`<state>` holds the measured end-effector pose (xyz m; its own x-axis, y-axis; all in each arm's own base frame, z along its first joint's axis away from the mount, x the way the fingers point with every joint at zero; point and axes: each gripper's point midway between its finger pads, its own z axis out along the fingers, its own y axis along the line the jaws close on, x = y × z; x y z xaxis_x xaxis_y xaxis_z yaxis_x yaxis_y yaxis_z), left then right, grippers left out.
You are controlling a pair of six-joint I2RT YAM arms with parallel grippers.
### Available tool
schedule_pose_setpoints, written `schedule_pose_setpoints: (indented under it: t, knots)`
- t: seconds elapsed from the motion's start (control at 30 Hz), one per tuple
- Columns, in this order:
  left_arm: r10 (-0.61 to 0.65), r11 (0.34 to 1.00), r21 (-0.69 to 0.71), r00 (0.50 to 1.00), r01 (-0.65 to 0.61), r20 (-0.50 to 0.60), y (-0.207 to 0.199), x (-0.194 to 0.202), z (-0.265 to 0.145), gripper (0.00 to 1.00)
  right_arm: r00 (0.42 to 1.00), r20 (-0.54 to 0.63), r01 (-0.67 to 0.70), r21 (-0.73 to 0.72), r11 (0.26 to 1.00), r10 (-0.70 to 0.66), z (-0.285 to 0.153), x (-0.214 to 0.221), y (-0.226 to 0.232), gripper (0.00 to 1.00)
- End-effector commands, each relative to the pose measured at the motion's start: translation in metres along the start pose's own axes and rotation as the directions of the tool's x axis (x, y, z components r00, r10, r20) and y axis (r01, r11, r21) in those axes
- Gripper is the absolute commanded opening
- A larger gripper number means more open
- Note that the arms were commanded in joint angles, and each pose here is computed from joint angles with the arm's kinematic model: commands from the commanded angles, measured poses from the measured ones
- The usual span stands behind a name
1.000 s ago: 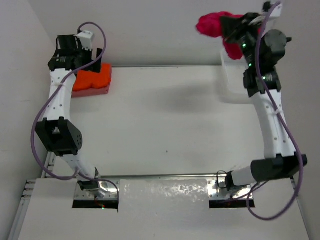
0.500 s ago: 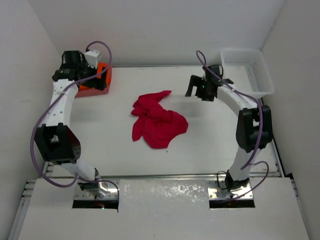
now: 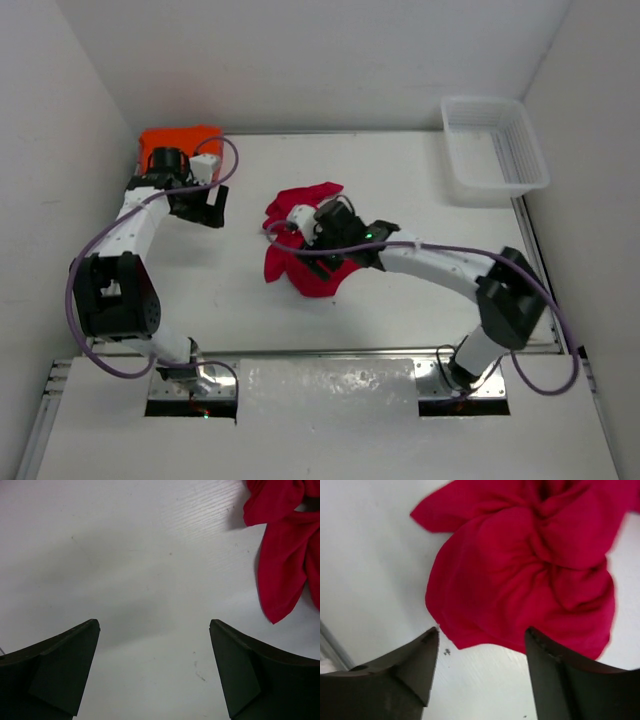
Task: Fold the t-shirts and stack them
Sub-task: Flatten out the tshirt
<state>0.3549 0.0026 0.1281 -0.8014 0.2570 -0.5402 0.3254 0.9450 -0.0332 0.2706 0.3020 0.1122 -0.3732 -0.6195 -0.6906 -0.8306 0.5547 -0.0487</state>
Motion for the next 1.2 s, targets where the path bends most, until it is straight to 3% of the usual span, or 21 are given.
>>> schedule_pose_setpoints:
  t: [0.0, 0.1, 0.27, 0.53, 0.63, 0.7, 0.73, 0.83, 0.87, 0.93, 1.03, 1.1, 1.13, 1.17]
  knots:
    - [-0.02, 1.0, -0.002, 0.998, 0.02, 0.064, -0.001, -0.011, -0.001, 0.9, 0.974, -0.092, 0.206, -0.018, 0.978, -0.207, 0.034, 0.007, 0.022, 0.69]
    - [-0.091, 0.994, -0.045, 0.991, 0.096, 0.093, 0.013, -0.012, -0.003, 0.9, 0.932, -0.046, 0.359, -0.016, 0.933, -0.36, 0.059, -0.026, 0.053, 0.74]
    - [-0.214, 0.962, -0.147, 0.971, 0.228, 0.11, 0.058, -0.002, -0.012, 0.91, 0.937, -0.052, 0.345, -0.026, 0.938, -0.346, 0.11, -0.052, 0.07, 0.69]
    - [-0.22, 0.951, -0.194, 0.968, 0.239, 0.117, 0.07, 0.01, -0.02, 0.91, 0.906, -0.254, 0.308, -0.157, 0.938, -0.34, 0.16, 0.021, 0.086, 0.67]
    - [-0.223, 0.951, -0.192, 0.968, 0.242, 0.117, 0.069, 0.011, -0.02, 0.91, 0.915, -0.278, 0.254, -0.167, 0.953, -0.292, 0.177, 0.033, 0.085, 0.62]
    - [-0.222, 0.952, -0.191, 0.968, 0.241, 0.117, 0.069, 0.011, -0.02, 0.91, 0.922, -0.286, 0.211, -0.193, 0.958, -0.261, 0.184, 0.038, 0.088, 0.54]
    - [-0.223, 0.952, -0.189, 0.968, 0.242, 0.118, 0.069, 0.011, -0.019, 0.91, 0.917, -0.312, 0.194, -0.198, 0.961, -0.249, 0.19, 0.045, 0.088, 0.39]
    - [-0.223, 0.951, -0.192, 0.968, 0.243, 0.117, 0.07, 0.01, -0.019, 0.91, 0.911, -0.34, 0.178, -0.191, 0.965, -0.235, 0.192, 0.055, 0.087, 0.15]
    - [-0.222, 0.951, -0.192, 0.968, 0.241, 0.115, 0.07, 0.01, -0.019, 0.91, 0.908, -0.349, 0.174, -0.193, 0.966, -0.234, 0.19, 0.058, 0.088, 0.0]
    - [-0.214, 0.952, -0.198, 0.97, 0.234, 0.115, 0.071, 0.009, -0.021, 0.91, 0.905, -0.351, 0.172, -0.217, 0.961, -0.241, 0.182, 0.057, 0.091, 0.0]
    - [-0.202, 0.955, -0.197, 0.972, 0.222, 0.118, 0.072, 0.007, -0.022, 0.89, 0.918, -0.31, 0.175, -0.241, 0.955, -0.247, 0.166, 0.032, 0.094, 0.0]
    - [-0.192, 0.957, -0.193, 0.972, 0.216, 0.135, 0.072, 0.0, -0.026, 0.88, 0.953, -0.188, 0.186, -0.254, 0.949, -0.237, 0.138, -0.029, 0.1, 0.0]
    - [-0.191, 0.957, -0.192, 0.971, 0.216, 0.143, 0.072, -0.002, -0.027, 0.88, 0.973, -0.051, 0.202, -0.29, 0.935, -0.226, 0.106, -0.084, 0.109, 0.0]
    - [-0.188, 0.96, -0.182, 0.971, 0.214, 0.151, 0.071, -0.006, -0.028, 0.88, 0.976, 0.02, 0.212, -0.307, 0.928, -0.217, 0.085, -0.111, 0.113, 0.0]
